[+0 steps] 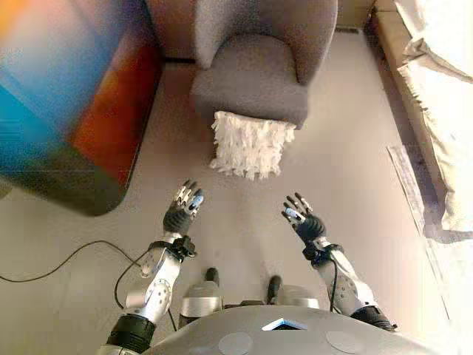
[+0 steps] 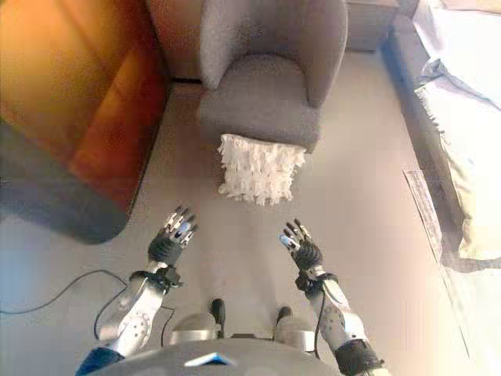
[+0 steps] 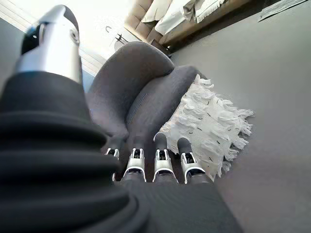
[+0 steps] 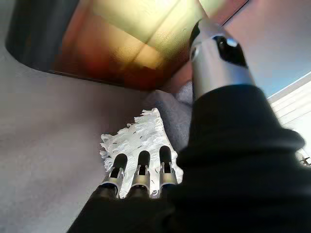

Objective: Pick up the cushion and take it to the sofa

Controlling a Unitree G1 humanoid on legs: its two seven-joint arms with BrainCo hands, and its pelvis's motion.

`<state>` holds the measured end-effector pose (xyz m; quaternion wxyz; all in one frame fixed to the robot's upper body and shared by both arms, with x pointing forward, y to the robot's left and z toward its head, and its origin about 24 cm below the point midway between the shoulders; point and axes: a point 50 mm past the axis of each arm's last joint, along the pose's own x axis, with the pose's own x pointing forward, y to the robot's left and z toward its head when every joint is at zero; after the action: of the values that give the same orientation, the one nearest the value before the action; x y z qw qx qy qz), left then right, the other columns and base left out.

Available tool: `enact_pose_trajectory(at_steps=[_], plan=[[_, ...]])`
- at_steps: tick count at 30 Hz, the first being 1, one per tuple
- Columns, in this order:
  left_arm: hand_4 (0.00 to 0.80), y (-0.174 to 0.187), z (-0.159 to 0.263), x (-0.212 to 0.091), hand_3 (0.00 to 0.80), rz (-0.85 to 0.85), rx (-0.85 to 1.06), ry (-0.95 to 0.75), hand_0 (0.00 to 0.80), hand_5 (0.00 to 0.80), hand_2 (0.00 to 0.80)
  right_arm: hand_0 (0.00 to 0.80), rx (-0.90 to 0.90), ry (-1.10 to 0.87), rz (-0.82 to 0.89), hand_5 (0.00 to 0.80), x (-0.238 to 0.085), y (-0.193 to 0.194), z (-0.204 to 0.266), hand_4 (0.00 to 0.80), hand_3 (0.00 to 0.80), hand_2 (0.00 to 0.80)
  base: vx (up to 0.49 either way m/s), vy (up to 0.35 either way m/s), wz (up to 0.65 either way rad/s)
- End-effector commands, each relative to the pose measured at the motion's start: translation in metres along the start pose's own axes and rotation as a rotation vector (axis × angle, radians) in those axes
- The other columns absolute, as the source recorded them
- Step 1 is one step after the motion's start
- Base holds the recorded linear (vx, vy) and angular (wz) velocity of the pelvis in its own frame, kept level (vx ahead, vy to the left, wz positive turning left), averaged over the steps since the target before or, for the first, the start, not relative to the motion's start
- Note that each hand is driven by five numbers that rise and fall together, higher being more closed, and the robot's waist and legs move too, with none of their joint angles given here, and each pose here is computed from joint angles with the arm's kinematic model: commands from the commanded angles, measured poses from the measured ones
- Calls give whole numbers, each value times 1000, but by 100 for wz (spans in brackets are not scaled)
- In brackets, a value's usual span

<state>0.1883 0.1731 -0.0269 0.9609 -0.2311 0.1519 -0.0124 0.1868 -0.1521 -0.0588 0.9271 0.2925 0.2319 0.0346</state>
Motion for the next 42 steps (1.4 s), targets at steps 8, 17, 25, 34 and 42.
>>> enact_pose_trajectory(at_steps=[8,17,25,34,42], plan=[[0,-9,18,4,0,-67,41,-93,0,0,0,0,-5,-93,63,0,3,11,19,0,0,0,0,0,0],[0,-2,19,0,0,-30,56,-123,0,0,0,0,-1,-89,65,0,2,11,15,0,0,0,0,0,0],[0,4,24,-1,0,-5,38,-144,0,0,0,0,3,-86,80,0,2,15,12,0,0,0,-3,18,-1],[0,8,37,6,0,-4,44,-181,0,0,0,0,18,-111,94,0,10,25,14,0,0,0,-6,82,-8],[0,12,42,5,0,-20,62,-166,0,0,0,0,39,-130,87,0,5,27,11,0,0,0,32,198,3]])
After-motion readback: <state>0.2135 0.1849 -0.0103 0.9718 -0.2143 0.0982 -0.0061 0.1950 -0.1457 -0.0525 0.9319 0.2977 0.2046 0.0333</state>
